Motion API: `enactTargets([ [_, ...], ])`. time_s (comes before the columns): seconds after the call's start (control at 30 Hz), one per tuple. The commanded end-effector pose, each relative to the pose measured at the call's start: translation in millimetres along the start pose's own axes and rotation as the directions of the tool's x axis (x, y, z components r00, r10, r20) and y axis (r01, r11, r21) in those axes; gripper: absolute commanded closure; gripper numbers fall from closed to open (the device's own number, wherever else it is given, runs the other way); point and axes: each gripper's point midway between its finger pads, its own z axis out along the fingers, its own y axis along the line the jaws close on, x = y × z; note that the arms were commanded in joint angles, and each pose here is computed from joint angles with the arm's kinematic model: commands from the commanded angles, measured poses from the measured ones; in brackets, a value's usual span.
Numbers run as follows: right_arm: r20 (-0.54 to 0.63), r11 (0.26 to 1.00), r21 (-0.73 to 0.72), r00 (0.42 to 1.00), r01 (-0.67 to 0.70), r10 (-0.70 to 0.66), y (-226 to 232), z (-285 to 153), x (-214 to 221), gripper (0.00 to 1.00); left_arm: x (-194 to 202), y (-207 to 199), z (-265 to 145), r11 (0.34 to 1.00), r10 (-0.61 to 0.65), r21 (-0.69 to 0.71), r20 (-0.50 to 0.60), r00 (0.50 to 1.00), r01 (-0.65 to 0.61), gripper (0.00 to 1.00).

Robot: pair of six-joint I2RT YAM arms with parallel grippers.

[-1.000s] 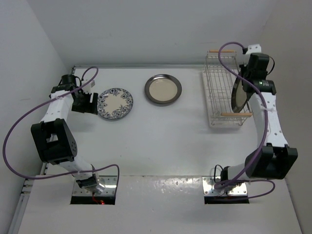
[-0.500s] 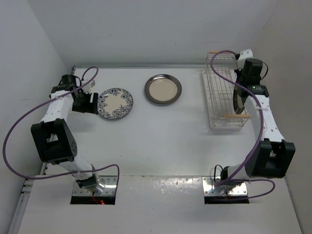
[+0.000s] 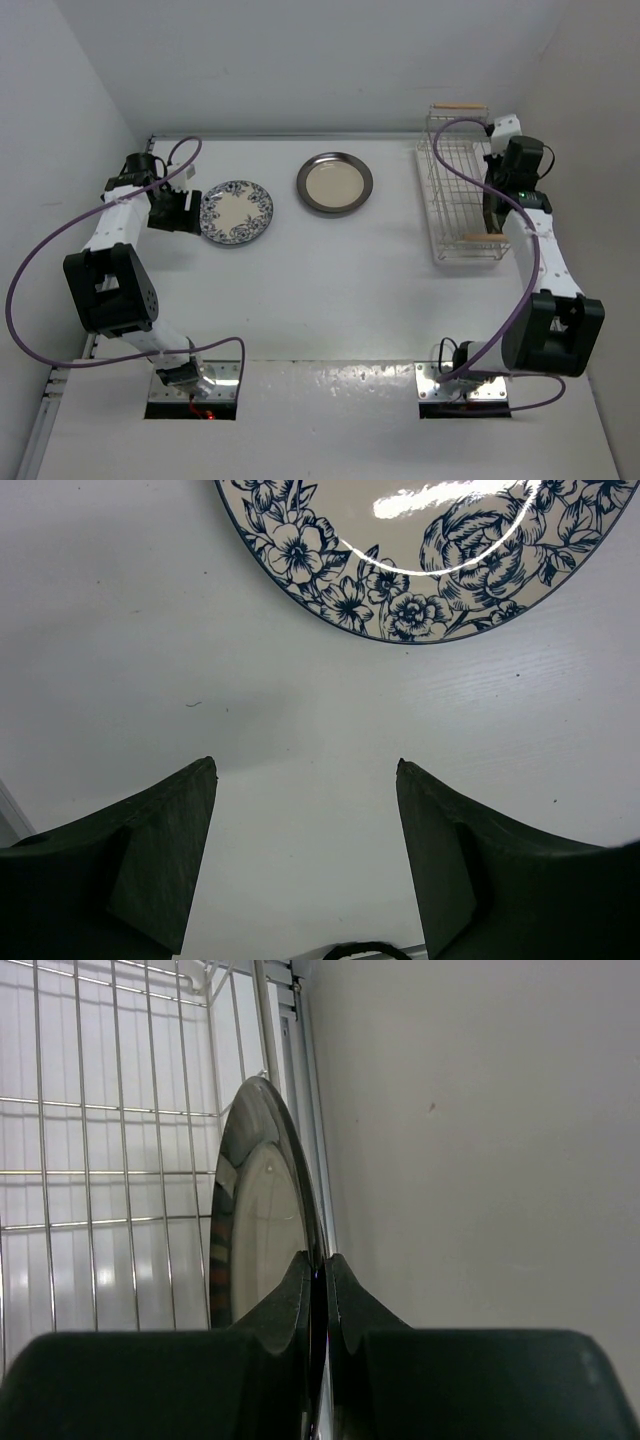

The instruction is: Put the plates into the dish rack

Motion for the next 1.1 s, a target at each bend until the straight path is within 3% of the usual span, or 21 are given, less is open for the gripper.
enactTargets([
  [0.0, 0.059, 0.992, 0.048, 0.992, -0.113, 0.110, -25, -8, -6, 1.00, -12, 3, -6, 1.000, -0.001, 0.003, 0.037, 0.999, 0.000, 0.23],
  [0.2, 0.068, 0.991, 0.008, 0.989, -0.134, 0.133, -16, -8, 4, 1.00, -8, 2, -3, 1.000, -0.005, 0.009, 0.020, 1.000, 0.005, 0.23],
  [0.23, 0.073, 0.990, 0.007, 0.987, -0.141, 0.140, -17, -9, 3, 0.93, -8, 2, -3, 1.000, -0.005, 0.009, 0.020, 1.000, 0.005, 0.23],
  [0.33, 0.092, 0.988, -0.001, 0.984, -0.152, 0.152, -17, -11, -1, 0.86, -8, 2, -3, 1.000, -0.005, 0.009, 0.020, 1.000, 0.005, 0.23],
  [0.53, 0.098, 0.986, 0.016, 0.981, -0.167, 0.165, -24, -13, -5, 0.90, -11, 3, -5, 1.000, -0.003, 0.006, 0.029, 1.000, 0.003, 0.23],
  [0.8, -0.010, 0.983, 0.027, 0.983, -0.182, 0.182, -13, -8, 25, 0.64, -9, 4, -5, 1.000, 0.004, 0.000, 0.017, 1.000, -0.004, 0.22],
  [1.0, -0.018, 0.981, -0.001, 0.981, -0.193, 0.193, -5, -6, 29, 0.64, -11, 5, -4, 1.000, 0.004, 0.000, 0.017, 1.000, -0.004, 0.22],
  [1.07, -0.025, 0.981, -0.022, 0.981, -0.194, 0.194, -1, -4, 30, 0.69, -11, 5, -4, 1.000, 0.004, 0.000, 0.017, 1.000, -0.004, 0.22],
])
